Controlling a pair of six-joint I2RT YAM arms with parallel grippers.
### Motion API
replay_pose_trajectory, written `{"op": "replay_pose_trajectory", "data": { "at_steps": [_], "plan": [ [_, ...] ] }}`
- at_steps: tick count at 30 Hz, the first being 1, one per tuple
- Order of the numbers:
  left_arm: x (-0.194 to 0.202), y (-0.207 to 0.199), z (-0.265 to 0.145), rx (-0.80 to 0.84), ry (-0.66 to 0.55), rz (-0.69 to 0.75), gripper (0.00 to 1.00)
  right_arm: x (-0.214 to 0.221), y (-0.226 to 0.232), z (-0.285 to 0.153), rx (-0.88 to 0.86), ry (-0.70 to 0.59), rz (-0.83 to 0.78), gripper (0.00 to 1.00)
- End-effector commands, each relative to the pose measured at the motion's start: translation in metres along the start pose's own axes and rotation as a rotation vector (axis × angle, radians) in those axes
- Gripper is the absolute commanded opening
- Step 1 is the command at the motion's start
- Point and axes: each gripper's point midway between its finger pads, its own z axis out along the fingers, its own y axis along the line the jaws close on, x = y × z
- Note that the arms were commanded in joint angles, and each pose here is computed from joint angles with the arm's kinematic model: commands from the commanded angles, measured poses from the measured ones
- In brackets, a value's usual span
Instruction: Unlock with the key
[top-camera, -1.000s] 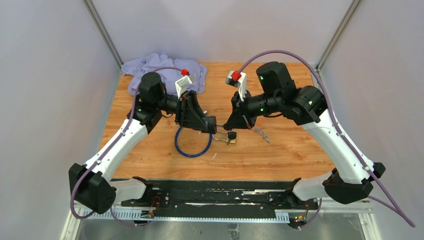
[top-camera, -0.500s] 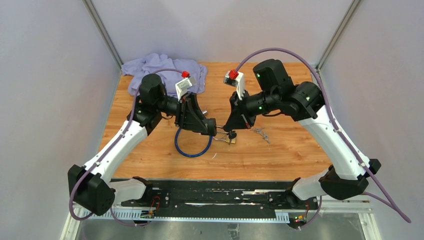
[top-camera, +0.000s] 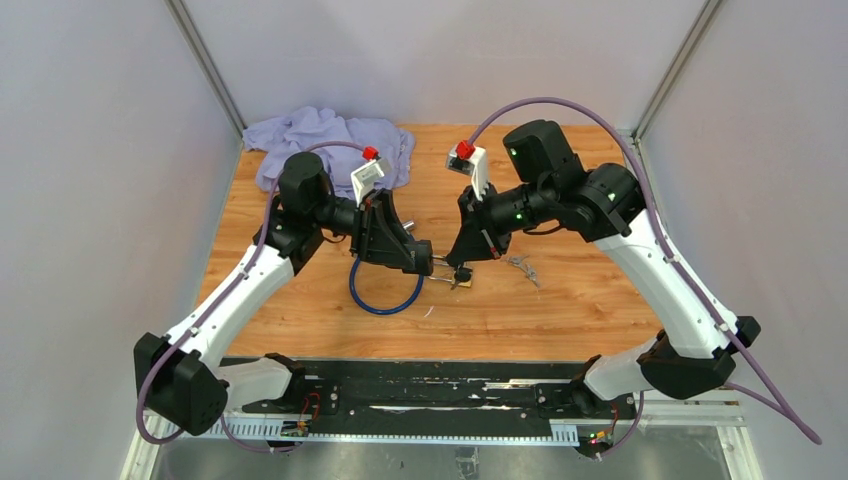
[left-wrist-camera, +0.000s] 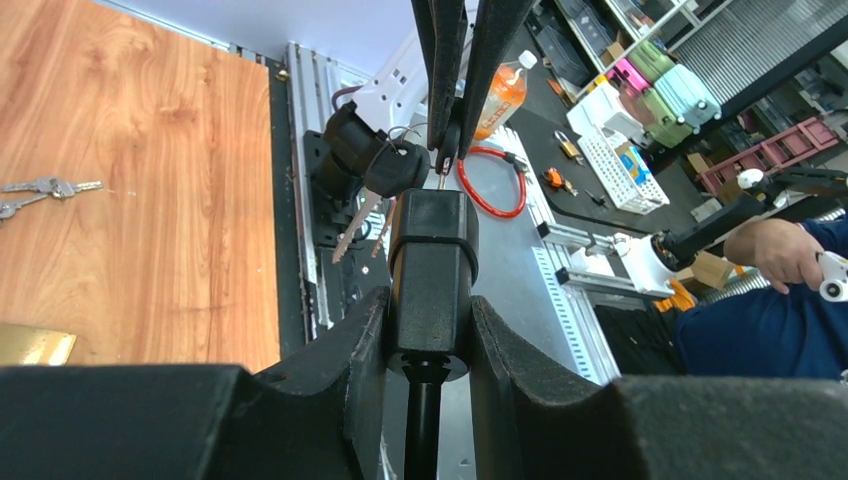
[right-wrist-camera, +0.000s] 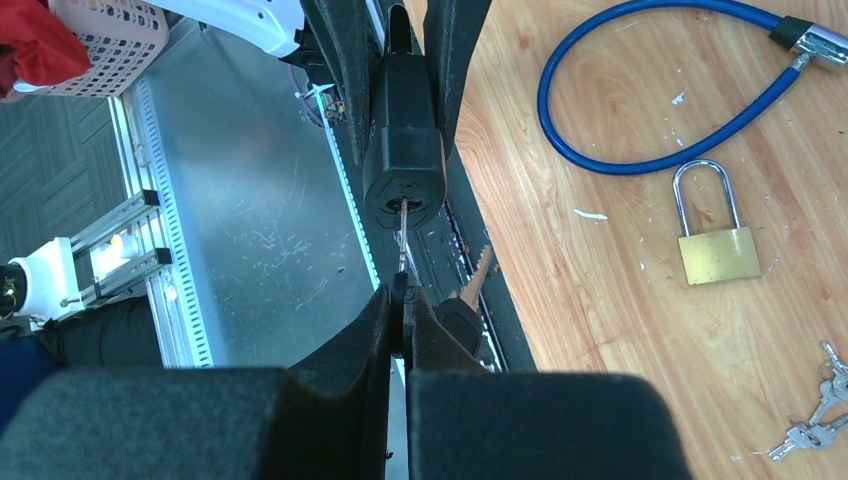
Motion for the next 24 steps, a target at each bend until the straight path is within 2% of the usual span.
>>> {"op": "replay_pose_trajectory", "data": {
  "at_steps": [1, 3, 4, 6, 7, 11, 14, 24],
  "plan": [
    [-0.038, -0.006, 0.010, -0.080, -0.087, 0.149, 0.00, -0.023, 0.021, 0.029, -0.129, -0.054, -0.070, 0.01],
    [-0.034, -0.002, 0.012, -0.101, -0.084, 0.168, 0.00, -0.023, 0.020, 0.029, -0.124, -0.056, -0.078, 0.01],
    [-0.024, 0.010, 0.011, -0.161, -0.052, 0.194, 0.00, -0.022, 0.020, 0.029, -0.125, -0.055, -0.081, 0.01],
    [0.013, 0.028, 0.007, -0.350, 0.188, 0.290, 0.00, -0.018, 0.021, 0.024, -0.120, -0.060, -0.104, 0.01],
    [0.017, 0.028, 0.003, -0.389, 0.221, 0.295, 0.00, -0.016, 0.020, 0.023, -0.110, -0.064, -0.116, 0.01],
    [0.002, 0.003, 0.006, -0.313, 0.198, 0.323, 0.00, -0.007, 0.020, 0.019, -0.108, -0.073, -0.135, 0.00],
    [0.001, -0.007, 0.008, -0.261, 0.198, 0.348, 0.00, -0.008, 0.030, 0.017, -0.157, -0.127, -0.163, 0.01],
    [-0.004, -0.026, 0.013, -0.188, 0.181, 0.376, 0.00, -0.013, 0.040, 0.008, -0.143, -0.300, -0.307, 0.01]
  ]
}}
